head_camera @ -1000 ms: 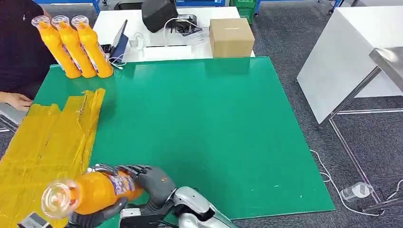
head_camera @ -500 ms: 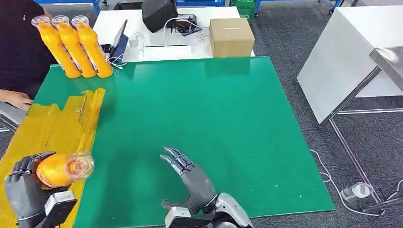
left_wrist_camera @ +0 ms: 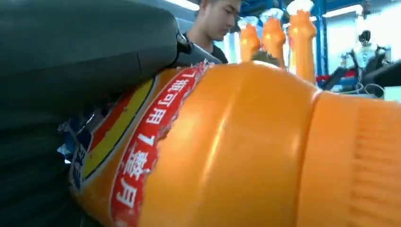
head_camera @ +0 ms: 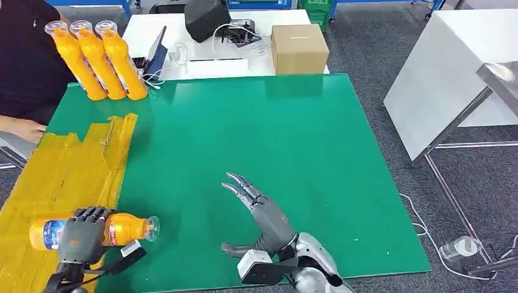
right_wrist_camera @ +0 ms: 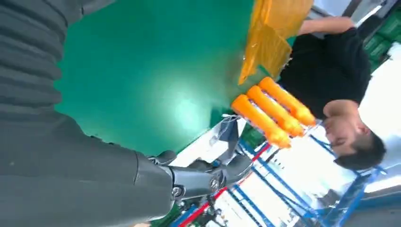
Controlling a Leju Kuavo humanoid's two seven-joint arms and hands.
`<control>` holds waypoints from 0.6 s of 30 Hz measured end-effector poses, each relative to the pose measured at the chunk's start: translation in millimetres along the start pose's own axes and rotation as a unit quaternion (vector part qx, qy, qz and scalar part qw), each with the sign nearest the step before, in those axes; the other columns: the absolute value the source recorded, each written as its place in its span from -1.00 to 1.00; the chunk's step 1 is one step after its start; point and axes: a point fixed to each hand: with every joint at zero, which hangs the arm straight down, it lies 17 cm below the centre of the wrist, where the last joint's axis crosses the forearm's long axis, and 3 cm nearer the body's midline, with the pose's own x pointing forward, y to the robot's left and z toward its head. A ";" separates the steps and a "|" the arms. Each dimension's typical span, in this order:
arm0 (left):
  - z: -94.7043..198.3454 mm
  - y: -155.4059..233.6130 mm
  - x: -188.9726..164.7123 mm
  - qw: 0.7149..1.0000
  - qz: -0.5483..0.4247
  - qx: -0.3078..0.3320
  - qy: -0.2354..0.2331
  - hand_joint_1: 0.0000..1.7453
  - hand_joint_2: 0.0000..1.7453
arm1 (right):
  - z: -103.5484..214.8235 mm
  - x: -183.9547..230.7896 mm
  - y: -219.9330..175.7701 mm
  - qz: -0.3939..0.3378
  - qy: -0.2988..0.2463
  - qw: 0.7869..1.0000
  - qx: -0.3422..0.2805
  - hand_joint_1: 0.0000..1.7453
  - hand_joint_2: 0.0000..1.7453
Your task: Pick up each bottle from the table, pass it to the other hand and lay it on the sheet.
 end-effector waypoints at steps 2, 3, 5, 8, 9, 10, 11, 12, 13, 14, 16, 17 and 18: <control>-2.9 -5.2 -4.4 1.000 -0.006 -0.011 -0.010 1.00 1.00 | -2.0 0.2 -2.8 0.002 -0.002 1.000 -0.001 -1.00 1.00; -4.8 -6.3 -5.3 1.000 -0.007 -0.014 -0.013 1.00 1.00 | -2.3 -0.1 -3.8 0.003 -0.002 1.000 -0.001 -1.00 1.00; -6.7 -8.6 -6.8 1.000 -0.012 -0.020 -0.019 1.00 1.00 | -2.8 0.1 -4.0 0.003 -0.003 1.000 -0.001 -1.00 1.00; -7.7 -11.9 -7.3 0.999 -0.015 -0.026 -0.025 -1.00 1.00 | -3.0 0.0 -4.4 0.003 -0.003 1.000 -0.001 -1.00 1.00; -7.6 -12.7 -8.0 0.999 -0.017 -0.028 -0.024 -1.00 1.00 | -3.1 0.0 -4.5 0.003 -0.003 1.000 -0.001 -1.00 1.00; -7.2 -13.9 -9.0 0.999 -0.020 -0.030 -0.021 -1.00 1.00 | -3.1 0.0 -4.5 0.003 -0.003 1.000 -0.001 -1.00 1.00; -7.3 -14.3 -12.4 0.999 -0.029 -0.031 -0.012 -1.00 -1.00 | -3.2 0.1 -4.6 0.003 -0.003 1.000 -0.001 -1.00 1.00; -8.2 -14.3 -15.7 0.999 -0.037 -0.032 -0.001 -1.00 -1.00 | -3.3 0.1 -4.7 0.003 -0.003 1.000 -0.001 -1.00 1.00; -8.6 -14.1 -19.8 0.999 -0.040 -0.033 0.009 -1.00 -1.00 | -3.5 0.2 -4.8 0.004 -0.003 1.000 -0.001 -1.00 1.00; -8.5 -13.9 -21.7 0.999 -0.042 -0.033 0.012 -1.00 -1.00 | -3.6 0.1 -4.8 0.004 -0.003 1.000 -0.001 -1.00 1.00; -7.8 -12.8 -24.0 0.999 -0.042 -0.031 0.011 -1.00 -1.00 | -3.5 -0.4 -5.0 0.004 -0.003 1.000 -0.001 -1.00 1.00; -6.3 -12.5 -25.2 0.999 -0.037 -0.031 0.010 -1.00 -1.00 | -3.4 -0.8 -5.1 0.004 -0.002 1.000 -0.001 -1.00 1.00; -3.8 -12.5 -25.6 0.999 -0.035 -0.031 0.007 -1.00 -1.00 | -3.4 -1.1 -5.3 0.004 -0.002 1.000 -0.002 -1.00 1.00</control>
